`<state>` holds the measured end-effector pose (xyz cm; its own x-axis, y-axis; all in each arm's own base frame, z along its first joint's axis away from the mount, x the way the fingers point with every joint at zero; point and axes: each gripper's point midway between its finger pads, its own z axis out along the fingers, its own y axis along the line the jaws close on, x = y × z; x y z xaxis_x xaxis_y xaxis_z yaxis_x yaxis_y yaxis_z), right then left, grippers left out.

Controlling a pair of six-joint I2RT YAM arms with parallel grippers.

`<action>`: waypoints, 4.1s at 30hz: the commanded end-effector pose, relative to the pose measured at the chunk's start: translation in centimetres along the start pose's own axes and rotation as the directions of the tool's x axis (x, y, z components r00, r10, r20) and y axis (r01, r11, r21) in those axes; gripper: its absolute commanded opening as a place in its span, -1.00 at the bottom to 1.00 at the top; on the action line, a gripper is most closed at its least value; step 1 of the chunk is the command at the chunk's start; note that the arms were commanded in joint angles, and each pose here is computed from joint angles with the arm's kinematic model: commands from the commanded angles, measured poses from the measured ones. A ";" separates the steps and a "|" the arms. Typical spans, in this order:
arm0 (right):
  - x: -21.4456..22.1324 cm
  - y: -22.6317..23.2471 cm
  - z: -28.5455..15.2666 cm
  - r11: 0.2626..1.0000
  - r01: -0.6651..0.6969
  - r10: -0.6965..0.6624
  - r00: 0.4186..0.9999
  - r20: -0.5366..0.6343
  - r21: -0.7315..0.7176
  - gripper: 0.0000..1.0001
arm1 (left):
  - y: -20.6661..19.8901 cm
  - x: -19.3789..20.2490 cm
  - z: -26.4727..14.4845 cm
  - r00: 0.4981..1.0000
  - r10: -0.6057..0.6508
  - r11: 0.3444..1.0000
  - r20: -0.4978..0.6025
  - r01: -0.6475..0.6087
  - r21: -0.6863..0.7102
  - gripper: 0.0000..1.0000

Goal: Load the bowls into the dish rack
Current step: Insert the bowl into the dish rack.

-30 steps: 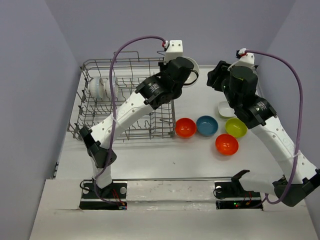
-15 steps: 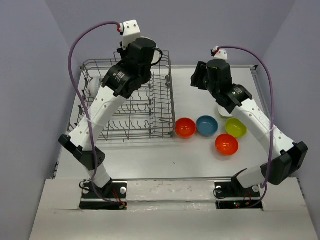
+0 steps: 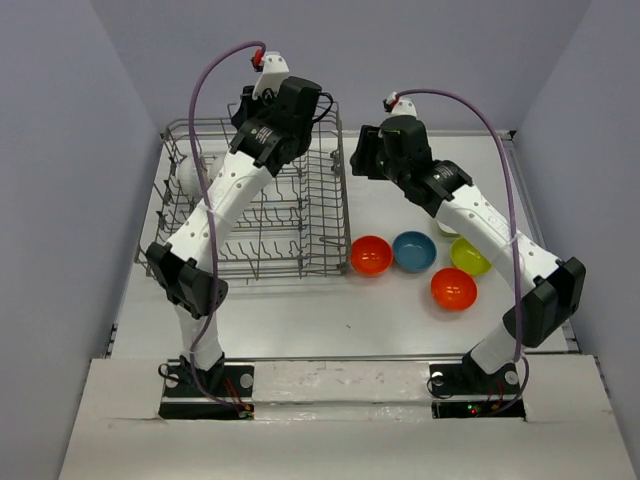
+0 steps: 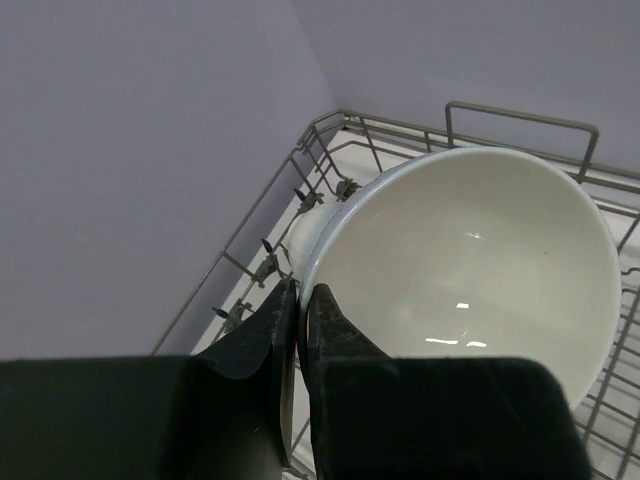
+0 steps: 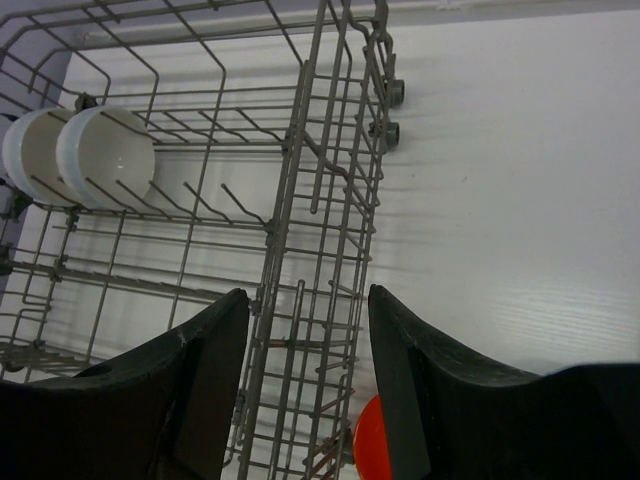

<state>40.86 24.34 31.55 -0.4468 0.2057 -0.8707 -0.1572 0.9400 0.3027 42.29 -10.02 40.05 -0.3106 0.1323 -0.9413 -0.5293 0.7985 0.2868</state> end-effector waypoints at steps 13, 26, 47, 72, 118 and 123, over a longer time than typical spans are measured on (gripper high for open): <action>2.1 3.7 0.4 0.996 -0.009 0.007 1.000 -0.015 -0.092 0.13 | 1.1 1.3 5.5 0.990 0.135 0.975 -0.044 -0.140 -0.170 -1.00; 4.5 4.2 -2.8 0.996 -0.010 0.008 1.000 -0.022 -0.093 0.10 | -0.3 4.3 8.0 0.967 0.237 0.954 -0.095 -0.250 -0.166 -1.00; 6.9 4.4 -4.0 0.996 0.000 -0.004 0.999 -0.051 -0.092 -0.07 | -1.1 7.9 9.3 0.882 0.434 0.832 -0.186 -0.471 -0.292 -1.00; 9.2 4.4 -3.5 0.993 0.045 -0.056 0.993 -0.102 -0.107 -0.99 | -1.4 8.7 7.8 0.774 0.560 0.660 -0.295 -0.632 -0.406 -1.00; 8.1 4.8 -3.1 0.993 0.065 -0.073 0.994 -0.083 -0.097 -0.99 | -4.0 13.0 9.2 0.680 0.665 0.598 -0.309 -0.732 -0.327 -1.00; 8.2 4.8 -2.8 0.993 0.067 -0.076 0.993 -0.088 -0.094 -0.99 | -4.5 13.6 9.3 0.678 0.673 0.600 -0.295 -0.734 -0.318 -1.00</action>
<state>33.49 28.99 26.82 -0.5231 0.1444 -0.8399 -0.2428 0.9195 0.3092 48.72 -6.90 24.07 -0.7959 0.4973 -0.3453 -0.2884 0.1900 0.9385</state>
